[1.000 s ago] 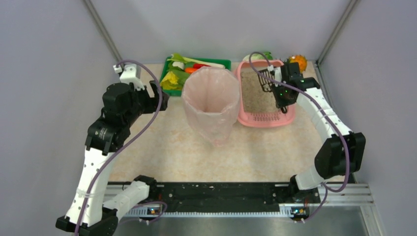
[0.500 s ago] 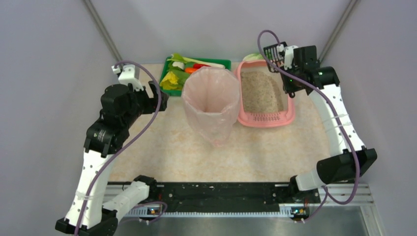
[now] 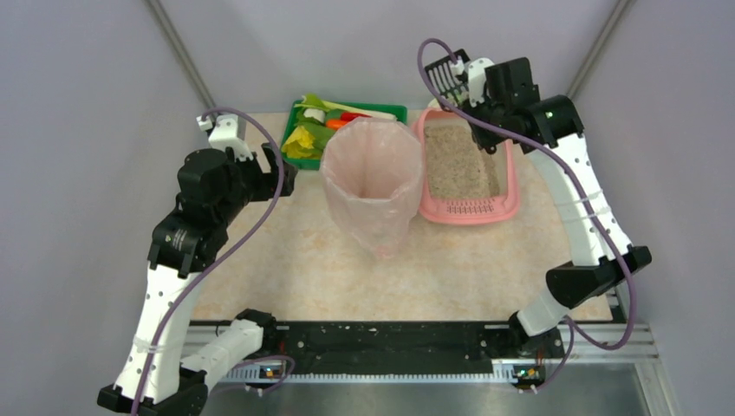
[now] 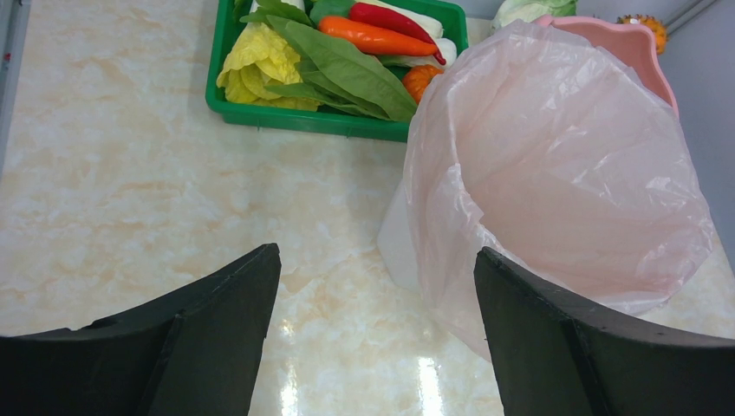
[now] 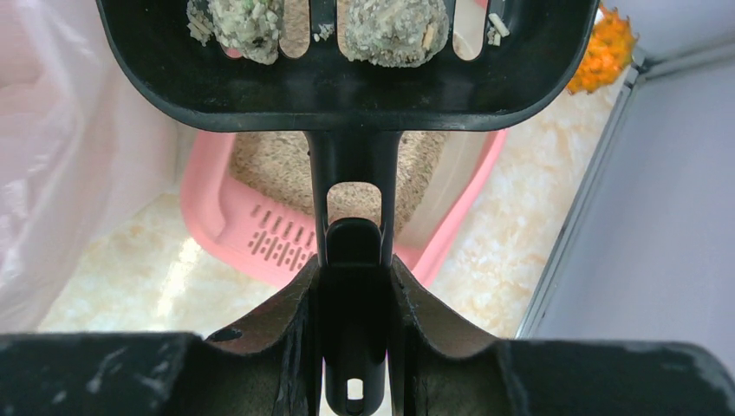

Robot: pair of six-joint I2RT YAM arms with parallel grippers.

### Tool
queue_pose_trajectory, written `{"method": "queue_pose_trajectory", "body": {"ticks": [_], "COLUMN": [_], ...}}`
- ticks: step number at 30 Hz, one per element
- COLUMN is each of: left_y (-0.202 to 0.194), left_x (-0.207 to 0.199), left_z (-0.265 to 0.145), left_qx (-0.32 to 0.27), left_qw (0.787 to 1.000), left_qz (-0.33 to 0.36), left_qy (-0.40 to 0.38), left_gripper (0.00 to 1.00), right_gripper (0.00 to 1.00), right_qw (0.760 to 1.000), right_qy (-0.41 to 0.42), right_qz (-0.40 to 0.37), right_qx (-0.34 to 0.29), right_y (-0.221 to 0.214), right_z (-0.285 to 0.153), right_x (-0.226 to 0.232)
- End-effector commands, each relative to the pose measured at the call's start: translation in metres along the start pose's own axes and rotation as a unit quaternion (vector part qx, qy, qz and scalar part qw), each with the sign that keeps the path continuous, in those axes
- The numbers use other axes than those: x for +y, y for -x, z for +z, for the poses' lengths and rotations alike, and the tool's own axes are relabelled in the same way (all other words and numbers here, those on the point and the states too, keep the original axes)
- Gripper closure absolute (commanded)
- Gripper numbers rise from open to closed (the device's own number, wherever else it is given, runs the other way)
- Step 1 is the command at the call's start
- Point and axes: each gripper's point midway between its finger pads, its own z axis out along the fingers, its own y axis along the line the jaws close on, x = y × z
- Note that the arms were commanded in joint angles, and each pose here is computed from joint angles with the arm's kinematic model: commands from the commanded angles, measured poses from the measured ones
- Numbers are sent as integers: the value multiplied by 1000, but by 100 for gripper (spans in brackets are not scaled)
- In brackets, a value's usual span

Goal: Clean the litter box

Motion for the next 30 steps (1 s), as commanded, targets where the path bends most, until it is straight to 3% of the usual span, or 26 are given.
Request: {"method": "queue_pose_trajectory", "body": {"ticks": [1, 9, 14, 19, 23, 30], "left_y": [9, 11, 11, 12, 14, 13], "left_x": [-2, -3, -4, -2, -1, 2], "left_z": [-2, 1, 2, 0, -2, -3], "left_qx": [-23, -22, -22, -24, -28, -30], "left_qw": [1000, 1000, 1000, 1000, 1000, 1000], "left_qz": [1, 1, 1, 2, 3, 5], "left_qy": [-3, -6, -6, -2, 1, 6], "left_gripper": [12, 12, 12, 12, 12, 12], "right_gripper": [100, 100, 100, 100, 100, 100], "right_qw": [999, 992, 978, 939, 908, 849], "right_qy": [7, 22, -25, -133, -218, -300], "right_qz": [-32, -126, -209, -318, -357, -420], "right_qx": [-18, -13, 0, 9, -8, -115], "right_y": [17, 18, 14, 8, 17, 44], "right_z": [-14, -18, -14, -12, -22, -57], "right_x": [20, 74, 91, 89, 76, 81]}}
